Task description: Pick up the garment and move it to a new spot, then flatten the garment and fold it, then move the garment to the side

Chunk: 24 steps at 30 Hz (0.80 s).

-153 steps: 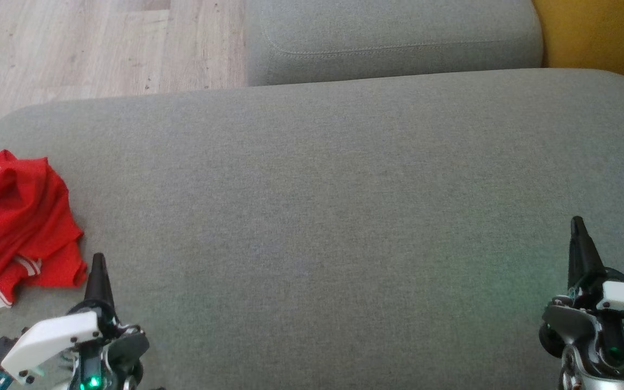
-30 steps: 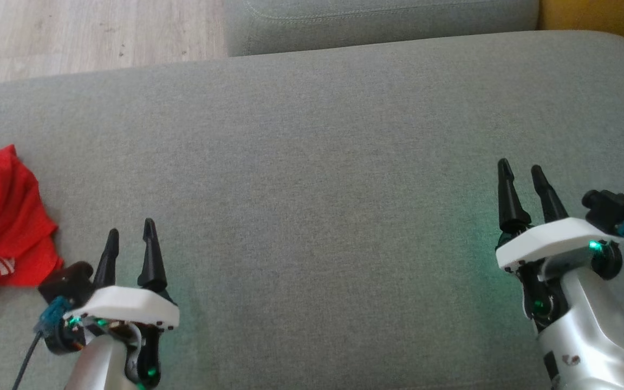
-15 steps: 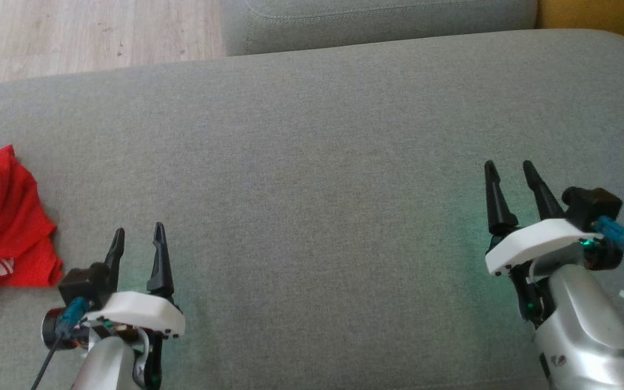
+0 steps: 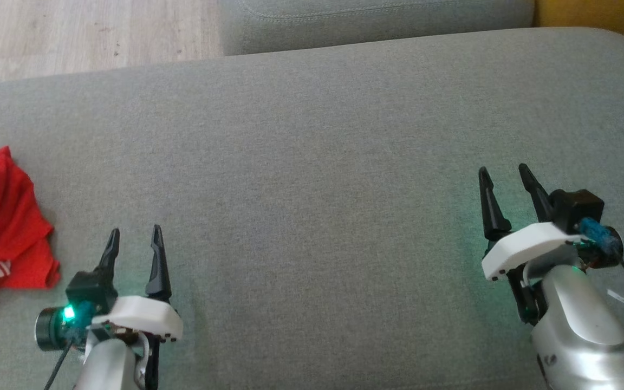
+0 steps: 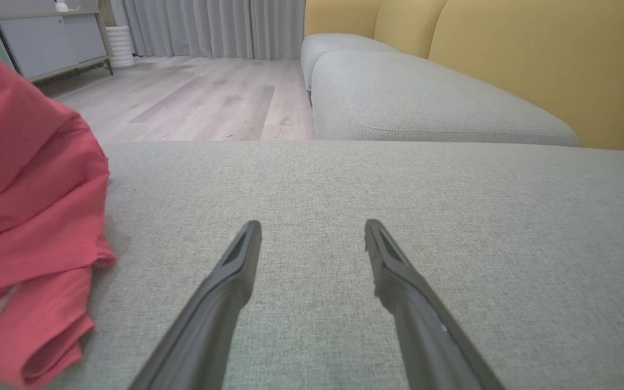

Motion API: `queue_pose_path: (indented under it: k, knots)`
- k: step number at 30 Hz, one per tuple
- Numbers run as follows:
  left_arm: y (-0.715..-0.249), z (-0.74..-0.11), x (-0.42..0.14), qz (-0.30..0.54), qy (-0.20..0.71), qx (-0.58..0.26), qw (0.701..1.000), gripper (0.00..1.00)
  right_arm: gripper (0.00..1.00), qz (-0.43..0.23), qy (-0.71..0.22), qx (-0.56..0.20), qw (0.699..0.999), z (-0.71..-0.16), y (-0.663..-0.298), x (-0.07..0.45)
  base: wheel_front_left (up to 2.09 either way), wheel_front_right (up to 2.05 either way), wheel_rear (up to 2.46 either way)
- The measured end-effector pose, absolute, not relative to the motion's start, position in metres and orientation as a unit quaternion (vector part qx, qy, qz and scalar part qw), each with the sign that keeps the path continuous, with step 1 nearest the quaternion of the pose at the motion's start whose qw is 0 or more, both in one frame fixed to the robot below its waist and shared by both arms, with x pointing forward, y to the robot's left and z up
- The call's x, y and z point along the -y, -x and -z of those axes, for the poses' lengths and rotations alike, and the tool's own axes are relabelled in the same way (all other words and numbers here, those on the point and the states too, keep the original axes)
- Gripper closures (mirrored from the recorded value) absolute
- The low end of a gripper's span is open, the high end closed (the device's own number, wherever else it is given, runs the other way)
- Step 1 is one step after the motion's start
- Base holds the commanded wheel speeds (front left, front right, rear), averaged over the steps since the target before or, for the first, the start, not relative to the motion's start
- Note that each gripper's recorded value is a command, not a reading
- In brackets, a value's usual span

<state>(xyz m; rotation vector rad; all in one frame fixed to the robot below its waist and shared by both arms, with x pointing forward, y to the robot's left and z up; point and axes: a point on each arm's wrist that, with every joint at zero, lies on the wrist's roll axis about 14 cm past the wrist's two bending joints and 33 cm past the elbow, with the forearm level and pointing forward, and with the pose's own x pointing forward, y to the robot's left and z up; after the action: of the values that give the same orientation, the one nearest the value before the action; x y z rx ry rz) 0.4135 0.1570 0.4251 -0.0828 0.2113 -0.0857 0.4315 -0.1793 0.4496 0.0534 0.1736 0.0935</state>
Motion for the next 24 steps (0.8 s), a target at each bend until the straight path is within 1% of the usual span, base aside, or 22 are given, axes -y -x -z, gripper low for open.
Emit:
queue_pose_path:
  k: [5, 14, 18, 24]
  knots:
    - [-0.414, -0.425, -0.155, 0.043, 0.028, -0.101, 0.994, 0.0, 0.0, -0.051, -0.006, -0.086, 0.995, -0.447, -0.431, 0.179, 0.0, 0.0, 0.0]
    - [-0.412, -0.425, -0.163, 0.03, 0.03, -0.1, 0.994, 0.0, 0.0, -0.06, -0.008, -0.085, 0.994, -0.447, -0.437, 0.17, 0.0, 0.0, 0.0]
    - [-0.406, -0.427, -0.178, 0.009, 0.032, -0.098, 0.995, 0.0, 0.0, -0.092, -0.006, -0.089, 0.992, -0.444, -0.442, 0.146, 0.0, 0.0, 0.0]
    - [-0.383, -0.427, -0.217, -0.052, 0.039, -0.097, 0.993, 0.0, 0.0, -0.168, -0.006, -0.093, 0.981, -0.439, -0.45, 0.088, 0.0, 0.0, 0.0]
